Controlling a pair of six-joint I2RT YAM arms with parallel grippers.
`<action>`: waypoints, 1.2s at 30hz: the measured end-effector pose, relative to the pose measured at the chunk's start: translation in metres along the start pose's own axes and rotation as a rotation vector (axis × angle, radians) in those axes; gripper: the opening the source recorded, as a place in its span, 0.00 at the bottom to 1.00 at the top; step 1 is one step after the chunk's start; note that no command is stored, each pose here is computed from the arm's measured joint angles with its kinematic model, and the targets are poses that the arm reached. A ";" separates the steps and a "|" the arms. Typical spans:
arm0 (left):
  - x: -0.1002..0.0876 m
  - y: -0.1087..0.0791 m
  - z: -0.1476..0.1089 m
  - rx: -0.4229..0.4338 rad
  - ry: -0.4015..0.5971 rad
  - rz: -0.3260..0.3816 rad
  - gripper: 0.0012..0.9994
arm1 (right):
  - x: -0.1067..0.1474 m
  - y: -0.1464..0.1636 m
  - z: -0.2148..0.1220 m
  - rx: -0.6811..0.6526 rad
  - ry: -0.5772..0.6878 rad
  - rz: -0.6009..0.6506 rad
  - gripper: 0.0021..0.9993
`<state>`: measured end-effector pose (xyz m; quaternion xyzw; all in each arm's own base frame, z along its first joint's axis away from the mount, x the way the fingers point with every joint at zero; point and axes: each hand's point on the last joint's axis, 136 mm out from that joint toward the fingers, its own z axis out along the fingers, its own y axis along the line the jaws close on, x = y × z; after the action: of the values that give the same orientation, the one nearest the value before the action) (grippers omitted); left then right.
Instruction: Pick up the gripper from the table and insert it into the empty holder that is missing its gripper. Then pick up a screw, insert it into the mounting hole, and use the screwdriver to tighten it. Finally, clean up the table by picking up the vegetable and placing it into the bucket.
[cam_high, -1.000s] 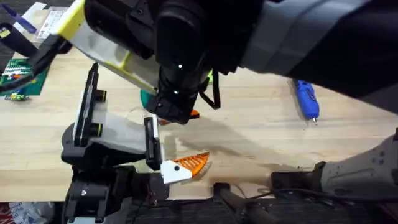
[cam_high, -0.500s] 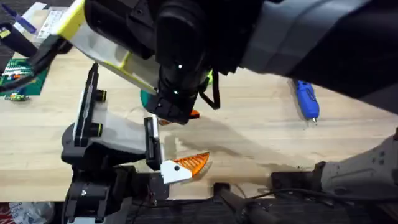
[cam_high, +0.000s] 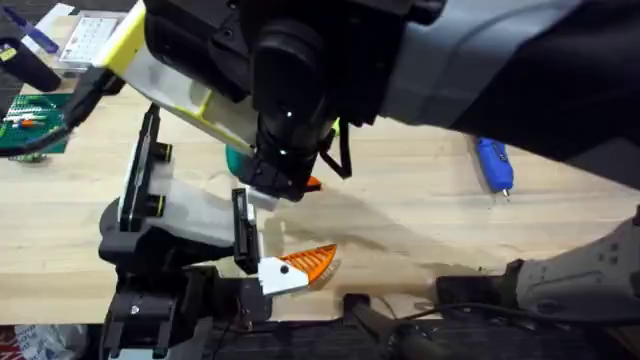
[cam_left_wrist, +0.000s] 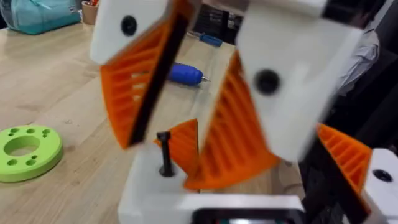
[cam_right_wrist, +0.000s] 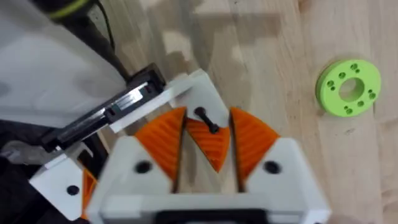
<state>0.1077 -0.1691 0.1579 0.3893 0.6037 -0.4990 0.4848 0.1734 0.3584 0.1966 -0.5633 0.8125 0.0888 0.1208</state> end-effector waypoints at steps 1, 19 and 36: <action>0.000 0.000 0.000 0.000 0.000 0.000 0.99 | 0.000 0.000 0.000 0.000 -0.001 0.001 0.47; 0.000 0.000 0.000 0.001 0.000 0.017 0.99 | 0.004 -0.002 -0.005 0.013 -0.003 0.002 0.97; 0.000 0.000 0.000 0.001 0.000 0.018 0.99 | -0.005 -0.001 -0.014 0.010 -0.059 0.013 0.59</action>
<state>0.1076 -0.1691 0.1580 0.3946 0.6001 -0.4949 0.4891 0.1747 0.3585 0.2111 -0.5545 0.8127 0.1021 0.1470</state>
